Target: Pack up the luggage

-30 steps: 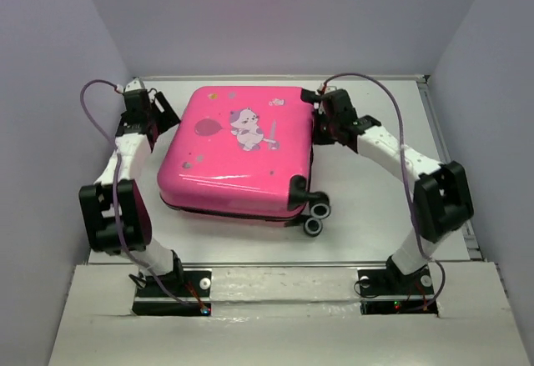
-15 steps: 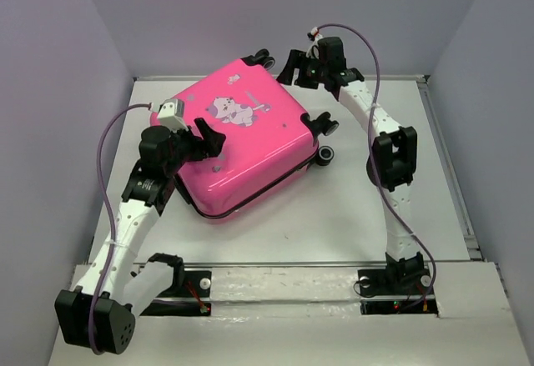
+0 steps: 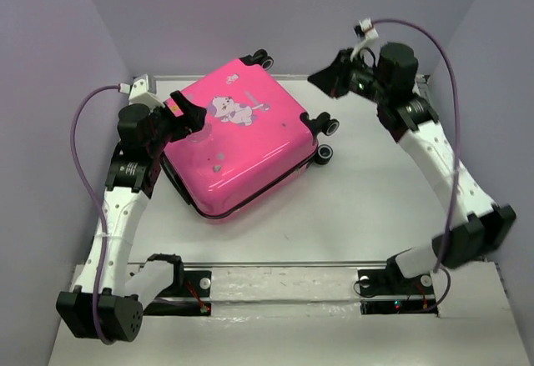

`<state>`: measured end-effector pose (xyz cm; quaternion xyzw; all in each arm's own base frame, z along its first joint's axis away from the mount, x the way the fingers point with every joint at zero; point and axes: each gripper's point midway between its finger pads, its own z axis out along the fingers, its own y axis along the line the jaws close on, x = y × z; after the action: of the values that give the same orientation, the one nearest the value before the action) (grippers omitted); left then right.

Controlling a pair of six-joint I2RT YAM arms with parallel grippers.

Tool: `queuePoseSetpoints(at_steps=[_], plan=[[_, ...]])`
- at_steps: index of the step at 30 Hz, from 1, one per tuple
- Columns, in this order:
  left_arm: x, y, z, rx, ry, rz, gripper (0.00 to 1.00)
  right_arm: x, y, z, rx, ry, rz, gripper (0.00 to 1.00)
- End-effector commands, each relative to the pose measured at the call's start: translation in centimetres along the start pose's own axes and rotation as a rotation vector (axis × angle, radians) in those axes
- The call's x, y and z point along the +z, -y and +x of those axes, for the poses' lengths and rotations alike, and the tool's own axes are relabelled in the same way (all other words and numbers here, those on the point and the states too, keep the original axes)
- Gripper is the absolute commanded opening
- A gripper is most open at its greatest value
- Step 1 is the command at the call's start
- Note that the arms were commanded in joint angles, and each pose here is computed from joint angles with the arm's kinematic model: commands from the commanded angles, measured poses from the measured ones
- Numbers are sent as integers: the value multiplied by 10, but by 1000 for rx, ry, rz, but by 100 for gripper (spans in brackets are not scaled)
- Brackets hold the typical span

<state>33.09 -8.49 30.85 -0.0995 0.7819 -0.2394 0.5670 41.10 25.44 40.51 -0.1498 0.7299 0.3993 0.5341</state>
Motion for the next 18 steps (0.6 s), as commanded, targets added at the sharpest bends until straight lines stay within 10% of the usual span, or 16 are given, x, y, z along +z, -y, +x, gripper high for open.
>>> queuePoseSetpoints(at_steps=[1,7,18], plan=[[35,-9,-47,-79,132,-53,99,-32,-30,62,-43,-20,-40,7],[96,-52,-118,-124,190,-195,99,-65,-41,220,-15,-268,-12,7],[175,-185,-65,-164,-77,-396,99,-43,19,246,-16,-252,221,7]])
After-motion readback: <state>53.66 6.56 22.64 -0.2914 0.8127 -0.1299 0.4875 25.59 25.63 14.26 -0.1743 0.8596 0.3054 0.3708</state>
